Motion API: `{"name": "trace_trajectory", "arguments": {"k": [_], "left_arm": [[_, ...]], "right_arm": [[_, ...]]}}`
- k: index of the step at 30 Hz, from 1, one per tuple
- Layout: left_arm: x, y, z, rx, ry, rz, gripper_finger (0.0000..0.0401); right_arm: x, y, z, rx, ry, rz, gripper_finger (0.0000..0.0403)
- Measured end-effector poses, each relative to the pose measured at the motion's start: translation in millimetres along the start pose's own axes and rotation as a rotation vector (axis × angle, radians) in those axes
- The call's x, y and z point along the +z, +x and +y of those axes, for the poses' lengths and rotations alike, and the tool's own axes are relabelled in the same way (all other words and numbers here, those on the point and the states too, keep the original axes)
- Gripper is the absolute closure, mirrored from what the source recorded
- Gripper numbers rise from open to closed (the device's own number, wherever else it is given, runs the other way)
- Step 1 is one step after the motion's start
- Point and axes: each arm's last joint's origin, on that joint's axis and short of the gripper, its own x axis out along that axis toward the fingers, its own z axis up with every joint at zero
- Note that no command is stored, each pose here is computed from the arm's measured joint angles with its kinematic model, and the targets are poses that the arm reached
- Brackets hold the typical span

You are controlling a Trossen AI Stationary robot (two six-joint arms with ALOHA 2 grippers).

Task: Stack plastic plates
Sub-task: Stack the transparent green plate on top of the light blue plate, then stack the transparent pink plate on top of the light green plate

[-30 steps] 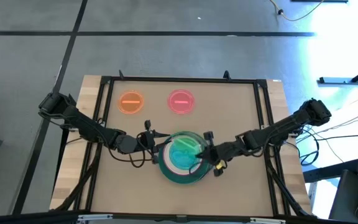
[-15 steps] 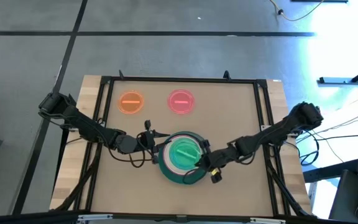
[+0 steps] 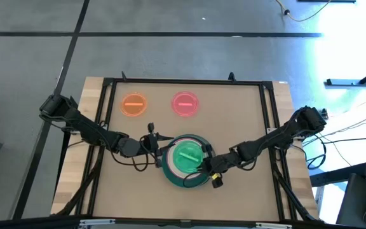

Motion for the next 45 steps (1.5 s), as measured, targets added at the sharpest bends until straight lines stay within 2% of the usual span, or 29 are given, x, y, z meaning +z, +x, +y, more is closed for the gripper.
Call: {"name": "trace_trajectory", "arguments": {"k": [7, 12, 15, 18, 23, 27, 33, 39, 41, 45], "left_arm": [[0, 0, 0, 0.000, 0.001, 0.001, 0.0291], [1, 0, 0, 0.000, -0.003, -0.005, 0.0291], [2, 0, 0, 0.000, -0.013, -0.019, 0.0291], [5, 1, 1, 0.003, -0.033, -0.040, 0.0291], [-7, 19, 9, 0.000, -0.085, -0.005, 0.0291], [-22, 34, 13, 0.019, -0.127, 0.056, 0.0291], [-25, 58, 10, -0.003, -0.123, 0.084, 0.0291], [-17, 86, 24, -0.006, -0.175, 0.124, 0.0291], [-12, 95, 34, -0.012, -0.196, 0.177, 0.0291], [-6, 107, 51, 0.005, -0.163, 0.316, 0.0291]], "right_arm": [[3, -2, -1, -0.035, 0.006, 0.016, 0.0289], [17, -20, -5, -0.041, -0.028, 0.112, 0.0255], [19, -32, -6, -0.019, -0.028, 0.114, 0.0252], [8, -43, -5, 0.073, -0.008, 0.120, 0.0256], [-23, -66, -9, 0.025, 0.060, 0.124, 0.0265], [-48, -84, -13, -0.010, 0.092, -0.028, 0.0269], [-84, -91, -17, -0.083, 0.089, -0.276, 0.0269], [-88, -94, -29, -0.027, 0.065, -0.327, 0.0269], [-87, -93, -33, -0.016, 0.058, -0.334, 0.0269], [-85, -94, -37, 0.020, 0.088, -0.371, 0.0269]]}}
